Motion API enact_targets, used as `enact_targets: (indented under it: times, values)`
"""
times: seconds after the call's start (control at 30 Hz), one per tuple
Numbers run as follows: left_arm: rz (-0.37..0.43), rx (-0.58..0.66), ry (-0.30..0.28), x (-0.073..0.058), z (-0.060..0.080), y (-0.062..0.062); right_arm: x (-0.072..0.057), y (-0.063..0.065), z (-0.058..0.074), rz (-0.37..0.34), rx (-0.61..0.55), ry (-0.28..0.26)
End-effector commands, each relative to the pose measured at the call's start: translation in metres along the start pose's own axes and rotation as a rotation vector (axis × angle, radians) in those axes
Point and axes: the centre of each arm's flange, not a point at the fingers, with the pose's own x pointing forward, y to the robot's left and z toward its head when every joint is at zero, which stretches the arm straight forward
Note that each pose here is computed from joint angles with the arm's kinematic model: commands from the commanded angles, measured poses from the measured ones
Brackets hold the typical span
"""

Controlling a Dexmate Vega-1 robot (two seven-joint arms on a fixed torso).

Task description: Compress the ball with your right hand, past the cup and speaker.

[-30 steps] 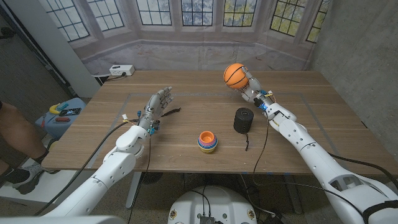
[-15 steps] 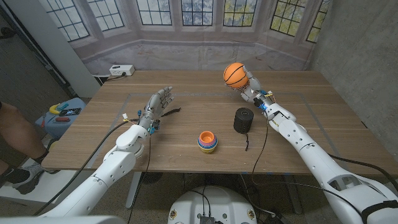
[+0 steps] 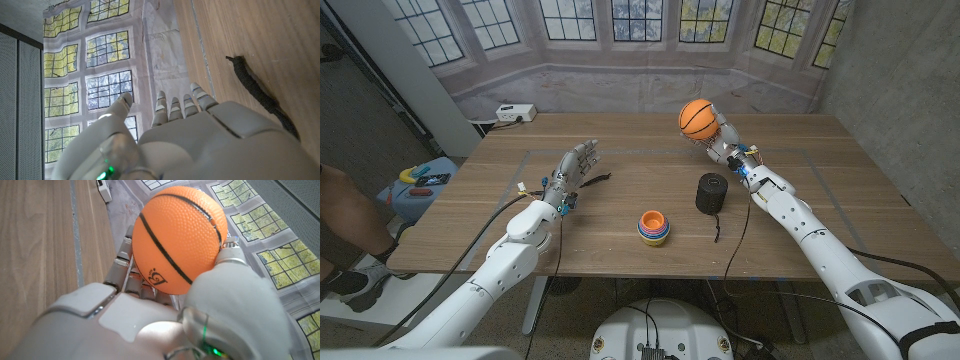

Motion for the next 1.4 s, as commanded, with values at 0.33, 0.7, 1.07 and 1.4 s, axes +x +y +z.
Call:
enact_targets:
  times: [0.33, 0.7, 1.07, 1.4]
  values:
    - [0.004, -0.015, -0.005, -0.0060, -0.0027, 0.0024, 0.0011, 0.0071, 0.0003, 0.013, 0.024, -0.019]
    - [-0.005, -0.020, 0.003, -0.0032, -0.0037, 0.0021, -0.0029, 0.0059, -0.0027, 0.015, 0.039, -0.031]
    - [-0.012, -0.013, 0.000, -0.0026, -0.0008, -0.0006, -0.0060, 0.0056, -0.0051, 0.015, 0.053, -0.037]
    - [-0.017, -0.017, 0.000, -0.0012, -0.0022, -0.0040, -0.0074, 0.0055, -0.0044, 0.019, 0.054, -0.037]
